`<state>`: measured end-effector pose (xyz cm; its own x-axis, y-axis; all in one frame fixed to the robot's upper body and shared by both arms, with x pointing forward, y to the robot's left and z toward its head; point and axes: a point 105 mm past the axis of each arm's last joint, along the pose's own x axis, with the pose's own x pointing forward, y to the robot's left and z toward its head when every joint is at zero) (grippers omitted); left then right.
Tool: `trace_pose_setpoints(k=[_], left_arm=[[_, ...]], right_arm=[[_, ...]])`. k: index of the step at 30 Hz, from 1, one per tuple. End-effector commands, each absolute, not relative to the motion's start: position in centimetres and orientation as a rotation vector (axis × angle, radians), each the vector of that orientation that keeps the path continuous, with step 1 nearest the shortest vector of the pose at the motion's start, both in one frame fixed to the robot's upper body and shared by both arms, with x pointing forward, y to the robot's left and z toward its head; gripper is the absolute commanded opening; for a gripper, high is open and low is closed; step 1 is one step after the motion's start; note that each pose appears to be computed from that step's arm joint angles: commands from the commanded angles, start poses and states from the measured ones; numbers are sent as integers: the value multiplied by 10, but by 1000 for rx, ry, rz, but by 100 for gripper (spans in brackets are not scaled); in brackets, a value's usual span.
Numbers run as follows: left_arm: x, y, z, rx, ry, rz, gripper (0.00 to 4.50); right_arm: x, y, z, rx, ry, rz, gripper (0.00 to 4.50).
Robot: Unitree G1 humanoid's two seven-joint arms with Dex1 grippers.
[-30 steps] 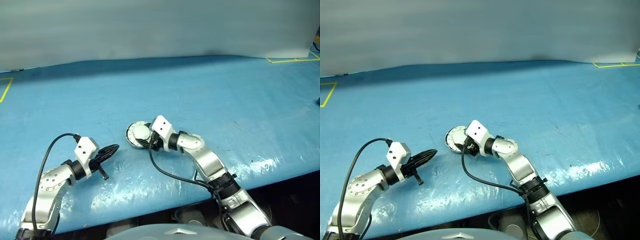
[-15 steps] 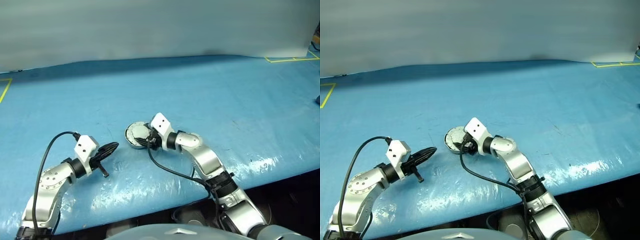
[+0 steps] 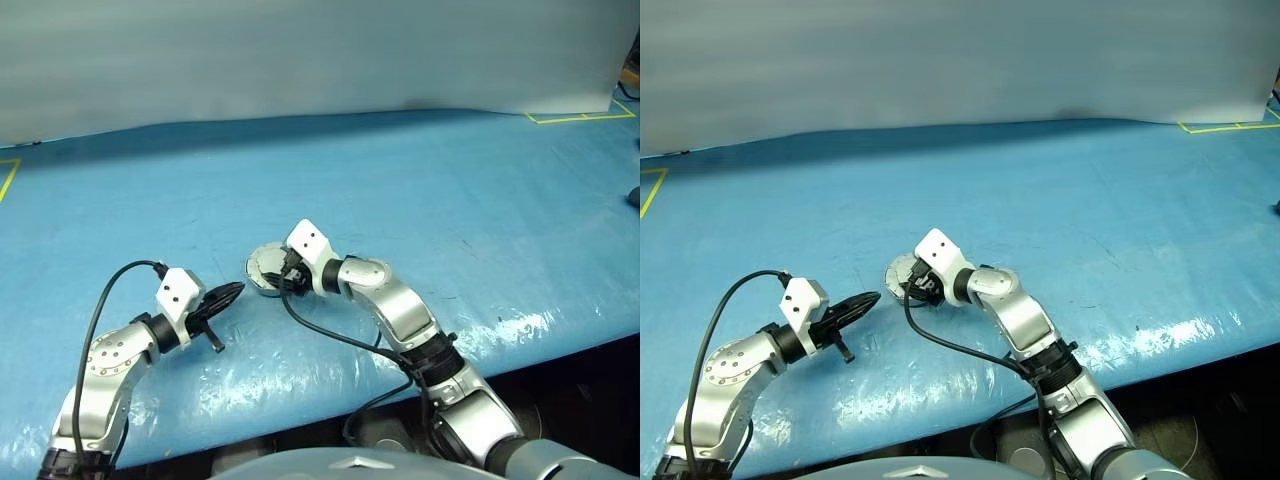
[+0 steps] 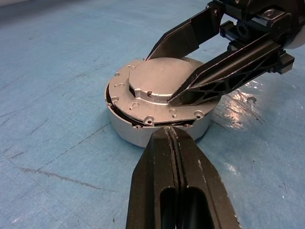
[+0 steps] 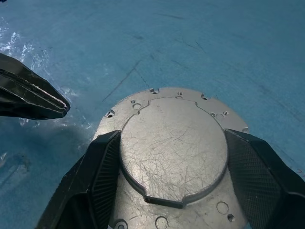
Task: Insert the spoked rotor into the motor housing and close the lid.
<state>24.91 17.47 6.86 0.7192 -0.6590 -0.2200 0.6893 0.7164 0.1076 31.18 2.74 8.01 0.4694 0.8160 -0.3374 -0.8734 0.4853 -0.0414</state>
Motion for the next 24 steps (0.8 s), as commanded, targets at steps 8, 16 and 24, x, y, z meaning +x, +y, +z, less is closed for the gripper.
trace_pose_setpoints(k=[8, 16, 24], left_arm=[[251, 174, 77, 210, 128, -747, 0], [250, 174, 76, 220, 130, -744, 0], [253, 173, 76, 226, 127, -752, 0]], right_arm=[[314, 39, 72, -233, 323, 1026, 302], [311, 27, 66, -180, 329, 1044, 302], [314, 29, 119, -15, 157, 1102, 302]])
